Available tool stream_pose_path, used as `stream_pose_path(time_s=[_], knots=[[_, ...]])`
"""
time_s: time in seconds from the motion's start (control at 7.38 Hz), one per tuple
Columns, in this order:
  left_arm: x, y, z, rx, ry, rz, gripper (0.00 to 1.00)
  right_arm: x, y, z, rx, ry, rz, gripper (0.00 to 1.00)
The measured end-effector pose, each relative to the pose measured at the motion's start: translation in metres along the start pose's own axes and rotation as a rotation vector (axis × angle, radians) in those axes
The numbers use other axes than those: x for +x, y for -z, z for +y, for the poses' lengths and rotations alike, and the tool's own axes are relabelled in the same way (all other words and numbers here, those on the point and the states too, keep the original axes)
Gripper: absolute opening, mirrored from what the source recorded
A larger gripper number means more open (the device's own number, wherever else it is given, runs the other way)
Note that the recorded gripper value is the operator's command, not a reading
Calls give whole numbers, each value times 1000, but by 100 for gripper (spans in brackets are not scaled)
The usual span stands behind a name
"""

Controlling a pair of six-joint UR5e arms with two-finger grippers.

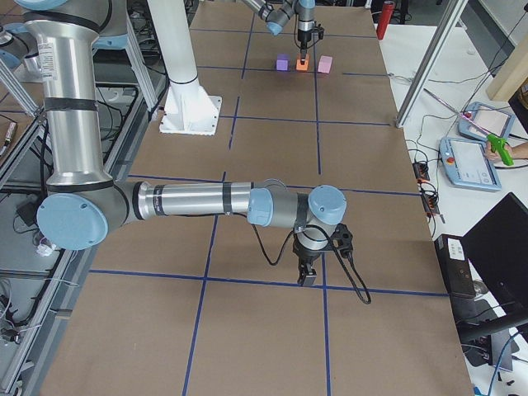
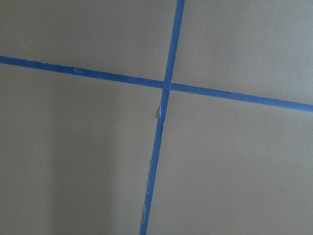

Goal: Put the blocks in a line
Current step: 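Open the left gripper and raise it away from the cubes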

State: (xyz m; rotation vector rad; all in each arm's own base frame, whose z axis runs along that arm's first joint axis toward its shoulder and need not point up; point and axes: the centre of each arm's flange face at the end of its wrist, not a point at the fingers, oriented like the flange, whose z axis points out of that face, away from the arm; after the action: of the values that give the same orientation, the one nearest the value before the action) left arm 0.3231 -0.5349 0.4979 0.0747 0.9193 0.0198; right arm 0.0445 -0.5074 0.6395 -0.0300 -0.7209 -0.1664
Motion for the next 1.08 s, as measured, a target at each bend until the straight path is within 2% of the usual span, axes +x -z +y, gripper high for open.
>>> stream_pose_path(time_s=[0.27,0.54,0.81,1.08], knots=[[4,19,-6,26,-2,16,100,0,0,0,0,0,0,100],[-1,56,-17,77,-14,28,100,0,0,0,0,0,0,100],[-21,101,-28,107,-75,-15,100,0,0,0,0,0,0,100],[-80,148,-40,128,-207,-97,100,0,0,0,0,0,0,100]])
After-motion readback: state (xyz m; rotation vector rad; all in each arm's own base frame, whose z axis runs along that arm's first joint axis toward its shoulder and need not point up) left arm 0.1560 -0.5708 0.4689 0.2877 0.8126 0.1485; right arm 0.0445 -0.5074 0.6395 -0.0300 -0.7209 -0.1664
